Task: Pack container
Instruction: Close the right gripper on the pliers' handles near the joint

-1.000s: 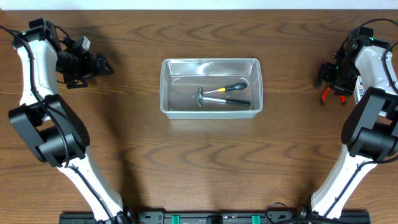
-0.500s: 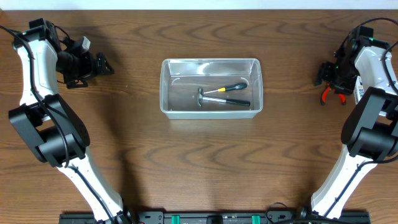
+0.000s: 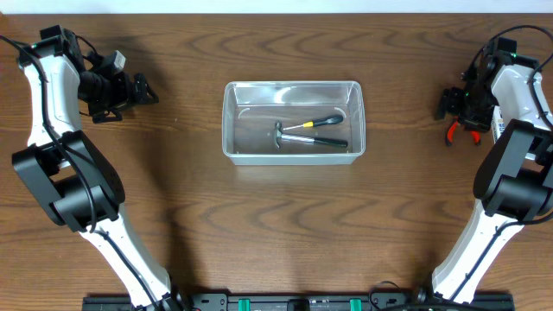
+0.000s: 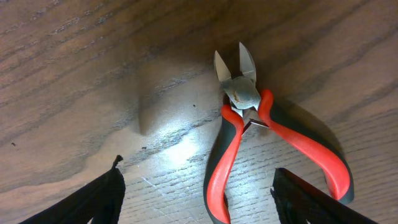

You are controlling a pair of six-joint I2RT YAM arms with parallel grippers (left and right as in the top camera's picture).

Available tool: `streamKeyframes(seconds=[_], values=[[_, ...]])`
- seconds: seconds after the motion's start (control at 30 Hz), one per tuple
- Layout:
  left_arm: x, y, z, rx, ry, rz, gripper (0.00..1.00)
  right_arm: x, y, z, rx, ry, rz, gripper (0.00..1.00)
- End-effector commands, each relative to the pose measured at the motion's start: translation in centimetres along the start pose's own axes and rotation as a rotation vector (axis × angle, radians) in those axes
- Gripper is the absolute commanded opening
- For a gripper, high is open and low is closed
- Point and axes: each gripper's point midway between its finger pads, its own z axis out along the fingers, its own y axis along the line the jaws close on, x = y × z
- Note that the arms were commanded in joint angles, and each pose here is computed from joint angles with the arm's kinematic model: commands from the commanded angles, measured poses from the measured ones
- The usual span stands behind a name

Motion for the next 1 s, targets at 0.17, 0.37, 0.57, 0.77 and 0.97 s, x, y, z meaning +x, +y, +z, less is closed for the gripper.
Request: streamKeyframes(seconds=[0.17,0.37,0.57,0.77,0.97], values=[[-0.6,-0.5,-1.7,-0.012,-0.043,0.019,0.98,0.7,0.6,1.8,-0.011,0.043,-0.017,0.74],[-0.6,-0.5,-1.7,-0.012,-0.043,0.019,0.98,0.9,0.6,2.3,-0.011,0.056,-0.017,0.75],[-0.6,-0.5,-1.7,-0.012,-0.043,0.019,0.98,0.8,0.6,2.3,-0.011,0.052,-0.017,0.75],[-0.6,-0.5,-1.7,-0.012,-0.043,0.019,0.98,0.6,0.6,2.3,-0.012,0.045,-0.017,0.66],[-0.6,-0.5,-1.7,-0.012,-0.043,0.019,0.98,0.5,0.6,2.3,-0.012,0.04,-0.017,0.59]])
